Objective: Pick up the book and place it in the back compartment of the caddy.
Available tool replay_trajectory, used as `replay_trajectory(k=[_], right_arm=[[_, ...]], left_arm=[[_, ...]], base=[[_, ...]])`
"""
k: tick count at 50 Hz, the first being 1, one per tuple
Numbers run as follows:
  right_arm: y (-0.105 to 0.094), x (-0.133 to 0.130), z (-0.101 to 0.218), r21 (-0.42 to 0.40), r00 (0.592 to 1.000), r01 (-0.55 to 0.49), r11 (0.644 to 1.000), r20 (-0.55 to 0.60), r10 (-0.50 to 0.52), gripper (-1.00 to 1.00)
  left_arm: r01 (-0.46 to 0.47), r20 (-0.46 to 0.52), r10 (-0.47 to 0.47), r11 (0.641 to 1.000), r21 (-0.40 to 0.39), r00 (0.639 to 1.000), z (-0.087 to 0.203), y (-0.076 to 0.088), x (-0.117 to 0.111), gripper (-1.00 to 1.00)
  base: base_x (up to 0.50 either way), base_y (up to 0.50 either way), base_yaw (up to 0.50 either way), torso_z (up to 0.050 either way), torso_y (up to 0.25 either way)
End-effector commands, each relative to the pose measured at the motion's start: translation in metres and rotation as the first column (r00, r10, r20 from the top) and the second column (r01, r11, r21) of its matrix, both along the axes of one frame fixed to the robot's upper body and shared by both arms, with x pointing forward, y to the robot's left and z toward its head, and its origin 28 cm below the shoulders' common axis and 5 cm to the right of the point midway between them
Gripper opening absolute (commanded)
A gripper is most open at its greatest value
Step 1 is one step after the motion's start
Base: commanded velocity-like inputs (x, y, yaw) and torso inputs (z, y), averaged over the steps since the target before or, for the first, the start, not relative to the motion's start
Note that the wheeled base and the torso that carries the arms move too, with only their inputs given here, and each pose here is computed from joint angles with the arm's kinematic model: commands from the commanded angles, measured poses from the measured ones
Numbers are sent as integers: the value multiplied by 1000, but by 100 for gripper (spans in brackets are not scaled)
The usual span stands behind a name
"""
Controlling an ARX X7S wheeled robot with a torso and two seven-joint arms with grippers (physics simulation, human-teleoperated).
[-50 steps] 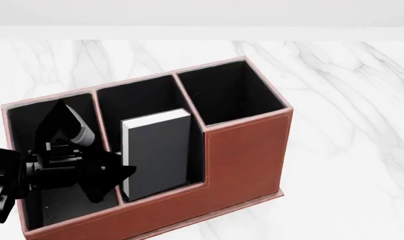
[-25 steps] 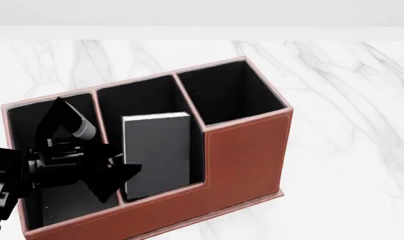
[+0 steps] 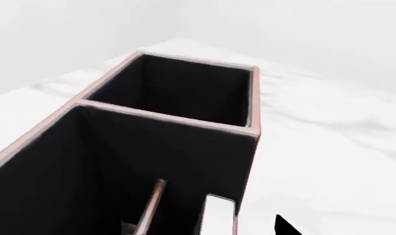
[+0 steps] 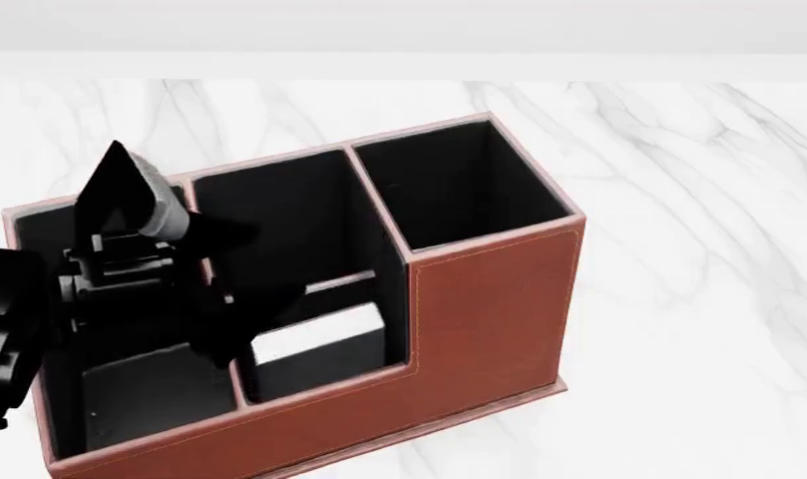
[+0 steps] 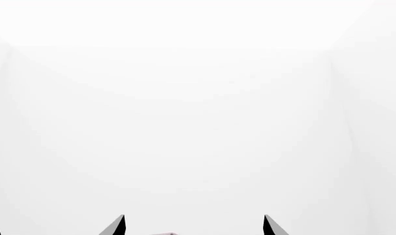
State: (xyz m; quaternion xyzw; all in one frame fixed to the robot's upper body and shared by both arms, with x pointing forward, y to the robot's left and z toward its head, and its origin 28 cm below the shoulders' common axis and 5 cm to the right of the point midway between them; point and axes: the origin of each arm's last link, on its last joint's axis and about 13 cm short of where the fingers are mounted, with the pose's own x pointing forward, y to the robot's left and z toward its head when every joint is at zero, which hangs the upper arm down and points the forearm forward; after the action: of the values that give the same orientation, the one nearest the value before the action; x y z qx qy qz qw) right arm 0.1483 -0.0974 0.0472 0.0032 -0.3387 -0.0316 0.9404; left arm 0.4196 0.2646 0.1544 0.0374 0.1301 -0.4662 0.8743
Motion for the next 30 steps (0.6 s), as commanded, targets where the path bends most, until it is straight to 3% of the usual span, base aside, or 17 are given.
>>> replay_trajectory(k=[1,3,7,9,18,30], right_arm=[[1,0,-1,-3,1000,1,1000,-1,-1,100],[1,0,0,-3,1000,-1,1000,1,1,100],[3,0,0,-3,1000,-7,1000,4,7,100],[3,1,2,-3,1000,-8,1000,4,8,100],[3,9,28,-25,999,23,999,48,-22,100],[2,14,66,-54,993,60,997,108,-54,100]], left_arm=[[60,50,-58,997,-40,997,5,5,-5,100],[56,-33,-60,993,-103,998,-9,11,-27,100],[125,157,-109,988,-95,982,33,7,-66,100],[143,173,-122,983,-112,977,38,8,-87,100],[168,156,-148,977,-128,977,34,5,-128,100],[191,168,-171,975,-110,971,39,-4,-153,100]], base=[[0,0,0,0,0],[0,0,0,0,0],[0,0,0,0,0],[0,0,0,0,0],[0,0,0,0,0],[0,0,0,0,0]])
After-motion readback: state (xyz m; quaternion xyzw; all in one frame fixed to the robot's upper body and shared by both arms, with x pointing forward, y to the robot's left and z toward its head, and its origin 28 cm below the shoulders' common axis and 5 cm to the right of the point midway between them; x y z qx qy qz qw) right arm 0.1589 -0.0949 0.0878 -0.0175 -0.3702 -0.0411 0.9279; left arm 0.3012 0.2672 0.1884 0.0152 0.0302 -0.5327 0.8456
